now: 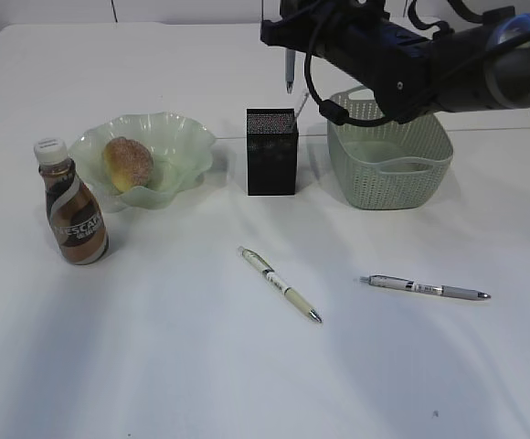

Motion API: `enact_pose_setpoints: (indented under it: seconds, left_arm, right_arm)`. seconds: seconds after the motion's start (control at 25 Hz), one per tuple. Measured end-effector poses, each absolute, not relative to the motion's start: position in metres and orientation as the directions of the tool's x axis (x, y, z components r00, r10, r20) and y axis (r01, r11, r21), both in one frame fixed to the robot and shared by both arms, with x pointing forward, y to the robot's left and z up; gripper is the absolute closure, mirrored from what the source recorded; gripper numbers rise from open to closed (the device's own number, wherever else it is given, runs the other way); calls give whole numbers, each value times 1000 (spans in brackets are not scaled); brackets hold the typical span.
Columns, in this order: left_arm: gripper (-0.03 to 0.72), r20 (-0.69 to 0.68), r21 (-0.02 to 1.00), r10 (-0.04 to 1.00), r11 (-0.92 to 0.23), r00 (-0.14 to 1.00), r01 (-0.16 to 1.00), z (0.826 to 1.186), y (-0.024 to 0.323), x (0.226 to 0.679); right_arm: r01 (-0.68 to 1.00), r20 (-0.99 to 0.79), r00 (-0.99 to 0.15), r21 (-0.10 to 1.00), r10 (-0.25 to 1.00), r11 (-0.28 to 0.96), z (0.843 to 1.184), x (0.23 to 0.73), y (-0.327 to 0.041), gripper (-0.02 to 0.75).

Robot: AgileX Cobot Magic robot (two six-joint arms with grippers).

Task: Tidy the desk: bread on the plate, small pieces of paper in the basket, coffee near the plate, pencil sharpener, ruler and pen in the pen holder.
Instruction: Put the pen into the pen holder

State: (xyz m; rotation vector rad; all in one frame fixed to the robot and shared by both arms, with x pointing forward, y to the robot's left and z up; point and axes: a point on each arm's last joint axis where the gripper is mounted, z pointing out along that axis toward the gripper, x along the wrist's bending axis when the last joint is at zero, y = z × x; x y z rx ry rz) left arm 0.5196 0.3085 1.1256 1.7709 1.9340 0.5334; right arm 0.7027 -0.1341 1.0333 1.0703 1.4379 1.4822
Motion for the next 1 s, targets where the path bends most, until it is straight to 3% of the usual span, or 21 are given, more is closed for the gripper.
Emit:
enact_pose_setpoints:
  seconds: [0.32, 0.72, 1.0]
  left_arm:
    - [413, -77, 572, 995, 98, -65, 815, 1126, 309, 520]
    - [413, -78, 573, 995, 98, -66, 813, 1124, 309, 521]
    - [413, -78, 587, 995, 99, -66, 803, 1124, 309, 523]
  right_arm:
    - [5, 55, -328, 998, 943, -57, 1022, 707, -133, 606]
    - [-30, 51, -332, 997, 942, -65, 984, 716, -129, 606]
    - [-88, 20, -355, 995, 935, -54, 987, 715, -127, 606]
